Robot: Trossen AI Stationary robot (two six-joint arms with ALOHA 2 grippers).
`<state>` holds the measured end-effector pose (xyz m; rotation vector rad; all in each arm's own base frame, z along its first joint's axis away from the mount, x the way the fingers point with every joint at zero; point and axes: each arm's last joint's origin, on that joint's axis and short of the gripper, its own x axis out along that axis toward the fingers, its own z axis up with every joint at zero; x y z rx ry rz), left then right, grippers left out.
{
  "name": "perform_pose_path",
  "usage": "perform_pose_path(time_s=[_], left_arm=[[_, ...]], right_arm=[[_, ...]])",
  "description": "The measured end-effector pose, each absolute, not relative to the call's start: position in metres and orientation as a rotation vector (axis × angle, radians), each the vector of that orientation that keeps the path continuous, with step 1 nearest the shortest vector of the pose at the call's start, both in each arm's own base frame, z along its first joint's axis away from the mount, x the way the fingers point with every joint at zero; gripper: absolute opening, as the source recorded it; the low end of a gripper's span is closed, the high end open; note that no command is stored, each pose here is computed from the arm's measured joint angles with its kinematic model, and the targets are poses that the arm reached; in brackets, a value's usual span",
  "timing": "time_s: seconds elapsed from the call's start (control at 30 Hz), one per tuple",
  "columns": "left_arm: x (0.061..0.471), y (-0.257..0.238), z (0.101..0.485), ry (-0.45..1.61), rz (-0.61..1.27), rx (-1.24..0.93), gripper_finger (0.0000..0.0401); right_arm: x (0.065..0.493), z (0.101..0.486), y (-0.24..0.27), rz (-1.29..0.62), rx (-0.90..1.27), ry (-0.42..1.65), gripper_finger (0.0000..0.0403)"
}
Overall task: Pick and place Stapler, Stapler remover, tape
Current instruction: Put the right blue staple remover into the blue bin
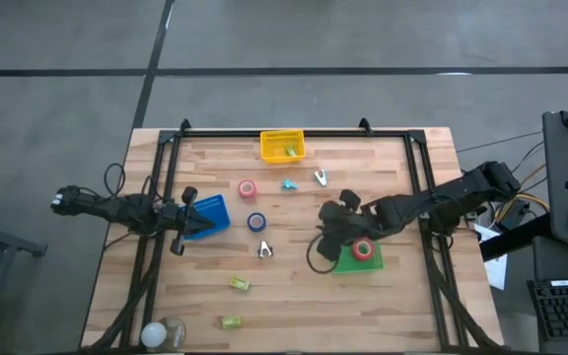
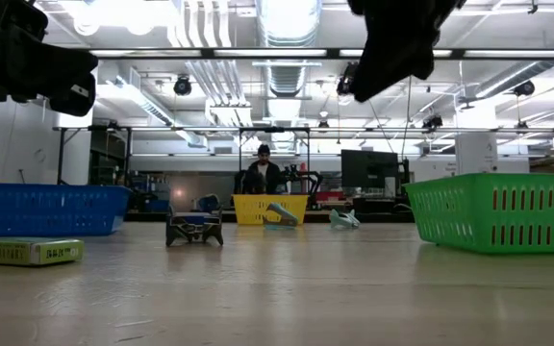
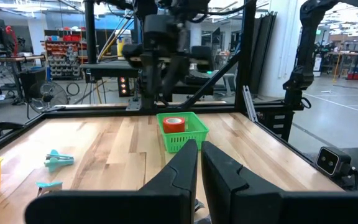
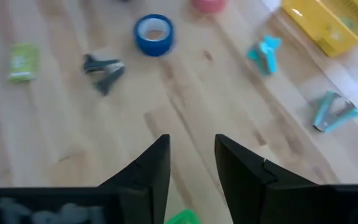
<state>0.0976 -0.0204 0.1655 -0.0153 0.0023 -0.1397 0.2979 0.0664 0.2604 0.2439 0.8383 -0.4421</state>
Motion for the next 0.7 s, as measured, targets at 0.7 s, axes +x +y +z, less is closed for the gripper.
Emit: perform_pose_path(time_s=[0.7], left_arm=[[0.098, -0.02, 0.166, 0.002, -0.139, -0.015, 0.0026]], right_arm=[[0.278, 0.216, -0.113, -0.757, 0.749, 0.787, 0.0093]])
